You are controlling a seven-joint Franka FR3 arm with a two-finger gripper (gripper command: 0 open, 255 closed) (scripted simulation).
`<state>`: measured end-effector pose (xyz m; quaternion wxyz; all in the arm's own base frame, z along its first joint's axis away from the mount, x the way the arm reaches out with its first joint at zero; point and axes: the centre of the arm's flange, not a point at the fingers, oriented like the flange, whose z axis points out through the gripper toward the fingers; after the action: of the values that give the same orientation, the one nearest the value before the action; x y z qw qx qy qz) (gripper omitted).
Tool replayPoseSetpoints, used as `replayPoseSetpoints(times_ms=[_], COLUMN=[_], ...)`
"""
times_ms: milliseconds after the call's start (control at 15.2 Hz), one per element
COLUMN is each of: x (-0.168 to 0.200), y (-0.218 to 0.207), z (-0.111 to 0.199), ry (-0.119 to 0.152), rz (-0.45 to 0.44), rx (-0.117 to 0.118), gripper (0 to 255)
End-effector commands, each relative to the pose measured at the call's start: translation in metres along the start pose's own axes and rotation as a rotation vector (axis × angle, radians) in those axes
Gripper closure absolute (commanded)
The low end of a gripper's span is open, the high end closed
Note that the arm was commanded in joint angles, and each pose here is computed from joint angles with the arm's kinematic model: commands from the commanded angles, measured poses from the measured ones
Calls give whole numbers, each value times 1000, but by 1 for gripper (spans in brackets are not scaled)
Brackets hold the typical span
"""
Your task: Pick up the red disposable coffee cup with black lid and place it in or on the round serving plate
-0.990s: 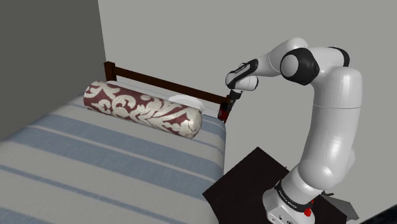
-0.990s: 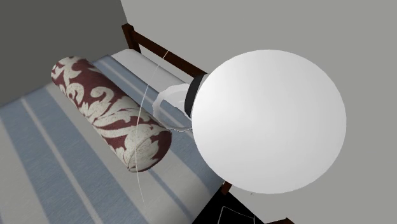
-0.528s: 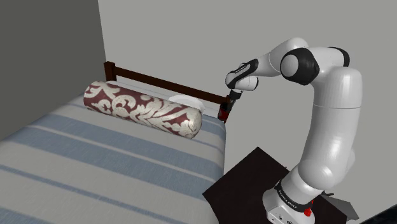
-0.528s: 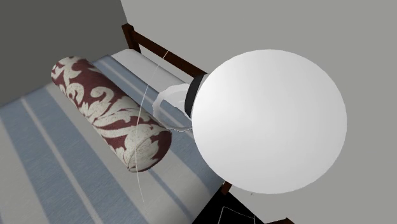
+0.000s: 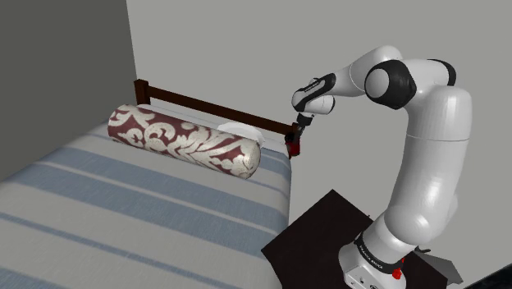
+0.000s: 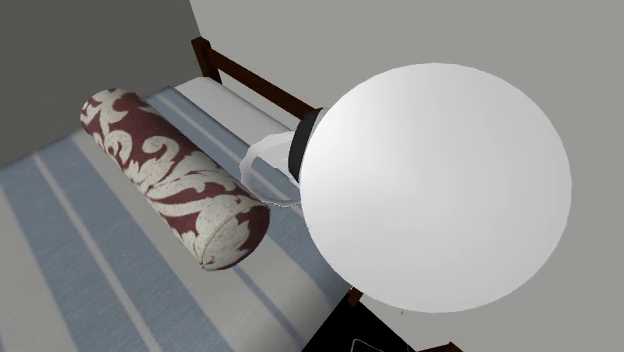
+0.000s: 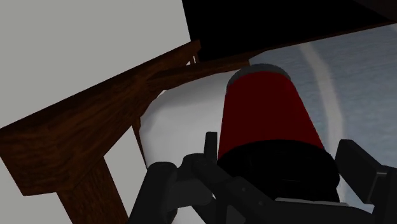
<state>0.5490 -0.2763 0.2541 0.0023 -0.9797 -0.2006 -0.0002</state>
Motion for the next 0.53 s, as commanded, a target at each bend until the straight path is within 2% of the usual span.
replayPoseSetpoints(times_ms=[0, 462], x=[0, 0], y=[0, 0], z=[-11, -48], ry=[0, 0], rz=[0, 0], rx=[0, 0], gripper=[255, 255])
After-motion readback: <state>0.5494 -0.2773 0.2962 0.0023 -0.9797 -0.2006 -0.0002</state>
